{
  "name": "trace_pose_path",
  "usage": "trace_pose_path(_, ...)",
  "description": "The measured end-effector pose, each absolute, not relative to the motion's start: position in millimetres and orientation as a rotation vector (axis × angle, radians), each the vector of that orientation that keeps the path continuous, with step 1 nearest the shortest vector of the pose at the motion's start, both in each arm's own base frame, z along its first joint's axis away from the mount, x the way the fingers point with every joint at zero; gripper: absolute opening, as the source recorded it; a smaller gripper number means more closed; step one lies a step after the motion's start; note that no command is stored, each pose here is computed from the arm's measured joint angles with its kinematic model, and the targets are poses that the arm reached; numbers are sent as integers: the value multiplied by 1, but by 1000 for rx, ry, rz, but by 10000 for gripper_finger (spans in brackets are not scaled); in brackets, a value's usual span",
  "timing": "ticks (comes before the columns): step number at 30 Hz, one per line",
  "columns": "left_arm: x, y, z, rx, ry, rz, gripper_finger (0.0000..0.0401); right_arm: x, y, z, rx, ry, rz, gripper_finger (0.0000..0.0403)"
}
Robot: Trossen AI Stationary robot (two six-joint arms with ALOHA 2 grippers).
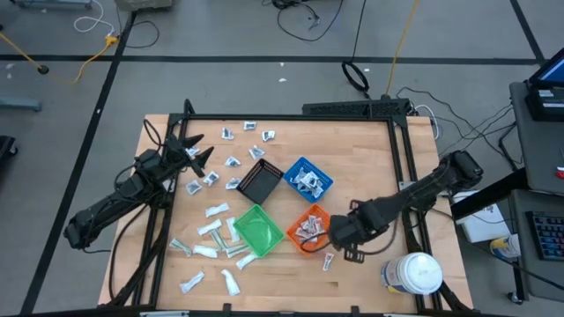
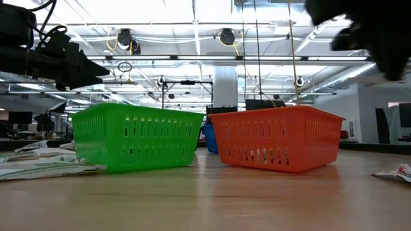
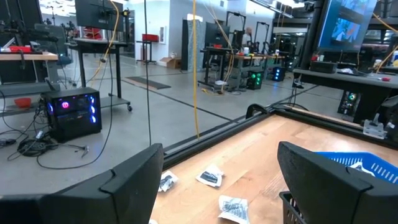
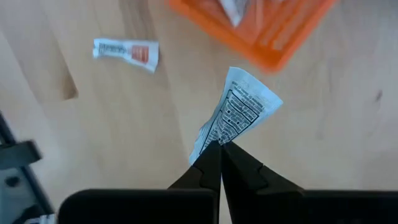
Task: Pick & Place First Aid Supplies
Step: Put the orange ointment pack into the orange bin
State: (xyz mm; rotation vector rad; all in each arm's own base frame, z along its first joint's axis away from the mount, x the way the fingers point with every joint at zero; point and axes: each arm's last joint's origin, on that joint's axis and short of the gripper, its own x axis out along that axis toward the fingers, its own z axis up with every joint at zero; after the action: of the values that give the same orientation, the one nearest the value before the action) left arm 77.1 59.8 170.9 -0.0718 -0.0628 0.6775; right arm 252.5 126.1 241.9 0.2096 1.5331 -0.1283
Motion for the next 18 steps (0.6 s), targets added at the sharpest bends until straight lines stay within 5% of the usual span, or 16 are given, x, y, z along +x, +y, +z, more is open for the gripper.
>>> trace_pose_path(18, 77, 60, 171, -72, -62, 678, 324, 336, 102, 223, 122, 1489, -39, 0)
